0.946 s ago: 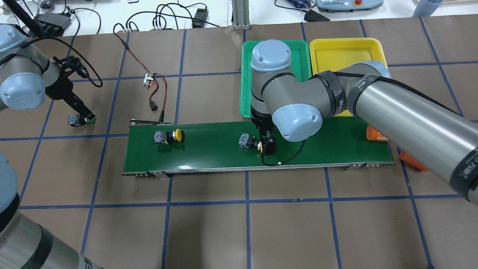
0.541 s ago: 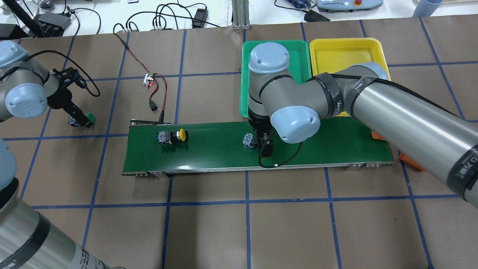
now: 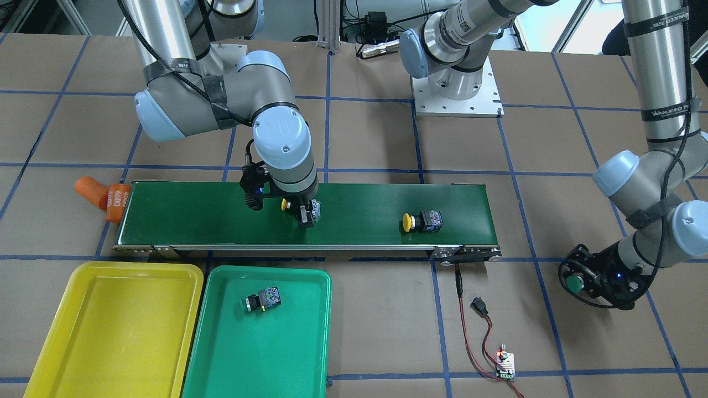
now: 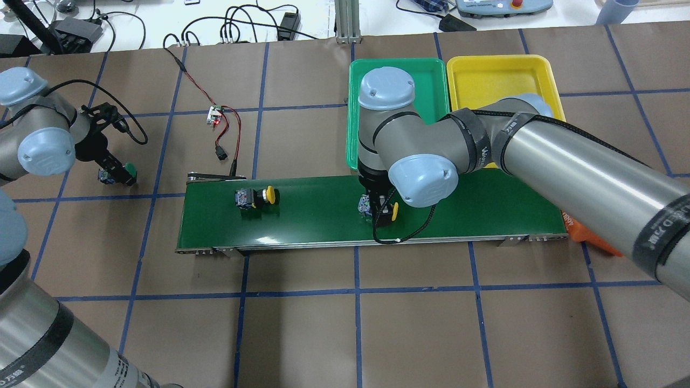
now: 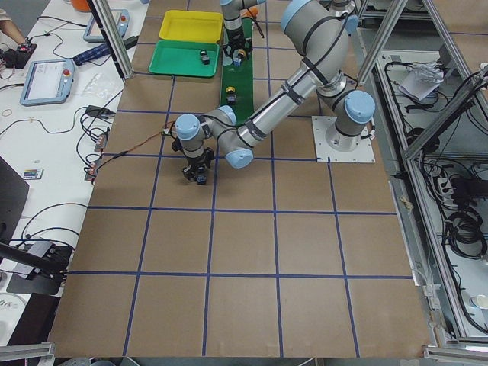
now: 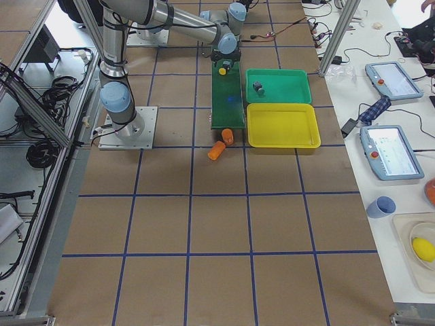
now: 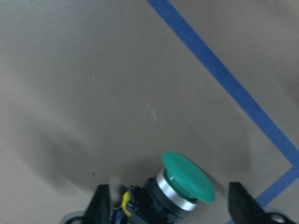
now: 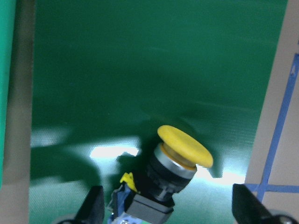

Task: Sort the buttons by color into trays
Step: 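Grasp yellow button on belt with right gripper while left grasps green button, then carry yellow button to yellow tray with right while left places green button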

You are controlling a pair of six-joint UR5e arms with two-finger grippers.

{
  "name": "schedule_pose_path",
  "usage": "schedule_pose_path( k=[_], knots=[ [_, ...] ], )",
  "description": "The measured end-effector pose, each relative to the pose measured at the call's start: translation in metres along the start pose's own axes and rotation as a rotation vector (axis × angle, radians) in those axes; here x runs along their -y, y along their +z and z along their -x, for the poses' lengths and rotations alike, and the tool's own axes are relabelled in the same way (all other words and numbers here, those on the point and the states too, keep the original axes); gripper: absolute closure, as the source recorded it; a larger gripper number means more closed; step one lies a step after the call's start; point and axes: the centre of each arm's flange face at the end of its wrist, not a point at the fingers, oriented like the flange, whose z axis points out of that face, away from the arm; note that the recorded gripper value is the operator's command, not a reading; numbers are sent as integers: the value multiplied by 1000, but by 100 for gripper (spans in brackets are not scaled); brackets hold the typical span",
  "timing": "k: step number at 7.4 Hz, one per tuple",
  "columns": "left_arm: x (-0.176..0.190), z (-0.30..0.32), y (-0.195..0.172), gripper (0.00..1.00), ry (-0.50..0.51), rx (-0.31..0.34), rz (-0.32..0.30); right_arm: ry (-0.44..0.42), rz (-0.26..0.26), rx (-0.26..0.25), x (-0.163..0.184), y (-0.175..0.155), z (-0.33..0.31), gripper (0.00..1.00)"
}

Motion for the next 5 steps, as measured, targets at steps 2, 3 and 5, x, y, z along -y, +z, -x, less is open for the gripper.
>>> schedule_pose_path(
  k=[2, 3, 5],
  knots=[
    [3, -1, -6, 100, 6, 14, -5, -22, -4, 34, 2, -9, 3, 100],
    [5, -6, -18, 100, 12, 19, -7, -27, -15, 54, 5, -15, 6, 100],
    [16, -48, -48, 100, 50, 14, -11, -2, -27, 102, 23, -37, 18, 100]
  ],
)
